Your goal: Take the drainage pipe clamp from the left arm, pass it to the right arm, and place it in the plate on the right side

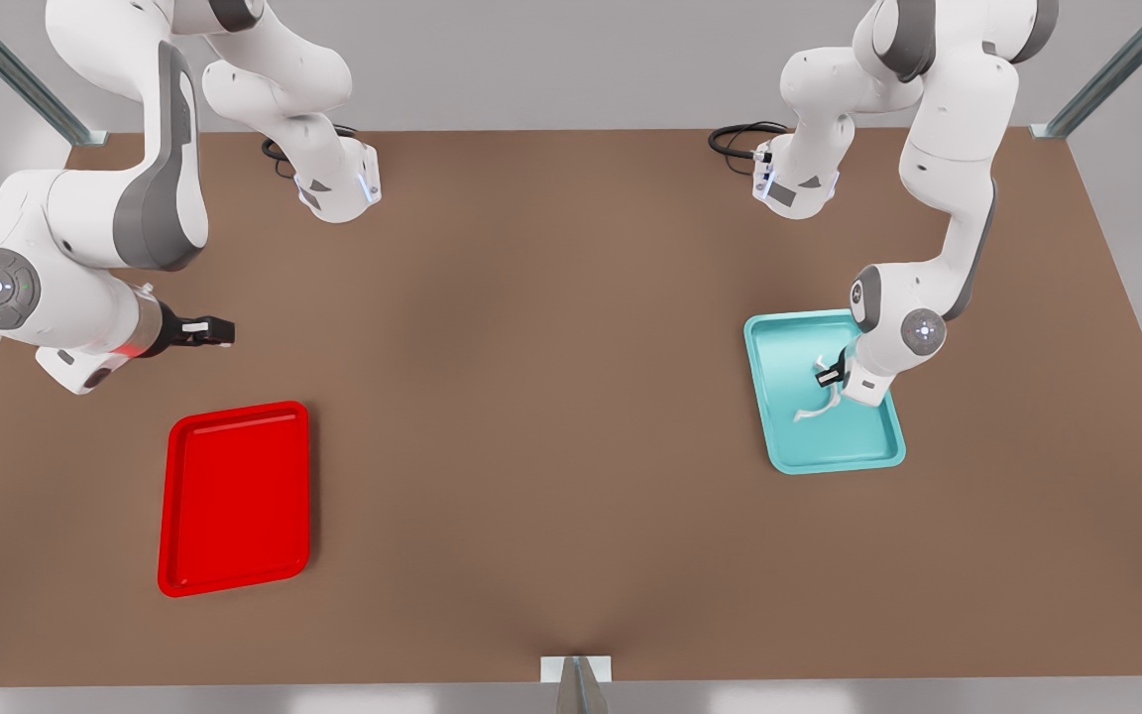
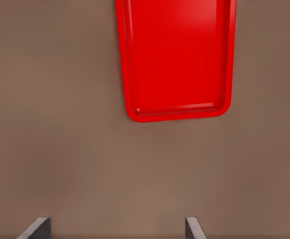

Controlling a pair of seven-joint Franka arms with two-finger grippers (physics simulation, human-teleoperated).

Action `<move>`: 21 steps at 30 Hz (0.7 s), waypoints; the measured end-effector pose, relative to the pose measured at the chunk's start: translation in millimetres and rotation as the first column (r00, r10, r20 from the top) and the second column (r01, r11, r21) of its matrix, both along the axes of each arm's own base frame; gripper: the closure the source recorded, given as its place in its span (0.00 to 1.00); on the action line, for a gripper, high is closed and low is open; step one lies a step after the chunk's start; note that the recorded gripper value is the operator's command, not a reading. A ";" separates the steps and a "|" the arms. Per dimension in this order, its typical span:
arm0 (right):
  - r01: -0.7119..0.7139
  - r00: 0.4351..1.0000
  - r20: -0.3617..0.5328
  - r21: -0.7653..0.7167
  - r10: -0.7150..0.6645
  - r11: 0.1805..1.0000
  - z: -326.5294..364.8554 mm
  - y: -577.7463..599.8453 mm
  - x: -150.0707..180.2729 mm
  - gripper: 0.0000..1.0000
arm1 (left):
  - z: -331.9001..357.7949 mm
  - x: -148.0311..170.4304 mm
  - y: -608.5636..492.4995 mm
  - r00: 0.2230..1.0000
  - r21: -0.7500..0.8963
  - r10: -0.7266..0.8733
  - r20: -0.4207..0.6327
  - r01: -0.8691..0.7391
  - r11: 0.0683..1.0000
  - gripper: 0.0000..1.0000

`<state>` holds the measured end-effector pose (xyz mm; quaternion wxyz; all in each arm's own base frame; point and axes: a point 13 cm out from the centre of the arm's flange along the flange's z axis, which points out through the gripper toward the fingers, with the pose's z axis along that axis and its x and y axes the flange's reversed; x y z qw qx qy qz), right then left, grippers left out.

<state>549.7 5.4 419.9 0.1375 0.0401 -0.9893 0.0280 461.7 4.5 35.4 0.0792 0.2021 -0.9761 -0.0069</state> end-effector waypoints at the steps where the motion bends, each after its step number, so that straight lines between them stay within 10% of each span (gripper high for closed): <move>1: 0.000 1.000 0.000 0.000 0.000 1.000 -0.1 -0.1 -0.2 0.00 | -0.4 -0.2 0.0 1.000 0.001 0.001 -0.001 -0.001 1.000 0.69; 16: -0.002 1.000 -0.004 -0.002 0.002 1.000 -2.0 0.9 -1.1 0.00 | 20.9 19.1 -4.3 0.999 0.000 0.016 0.033 -0.016 1.000 0.79; 21: -0.003 1.000 -0.005 -0.003 0.003 1.000 -2.8 1.1 -1.2 0.00 | 108.4 135.6 -83.5 0.982 -0.048 -0.092 0.164 0.101 0.994 0.79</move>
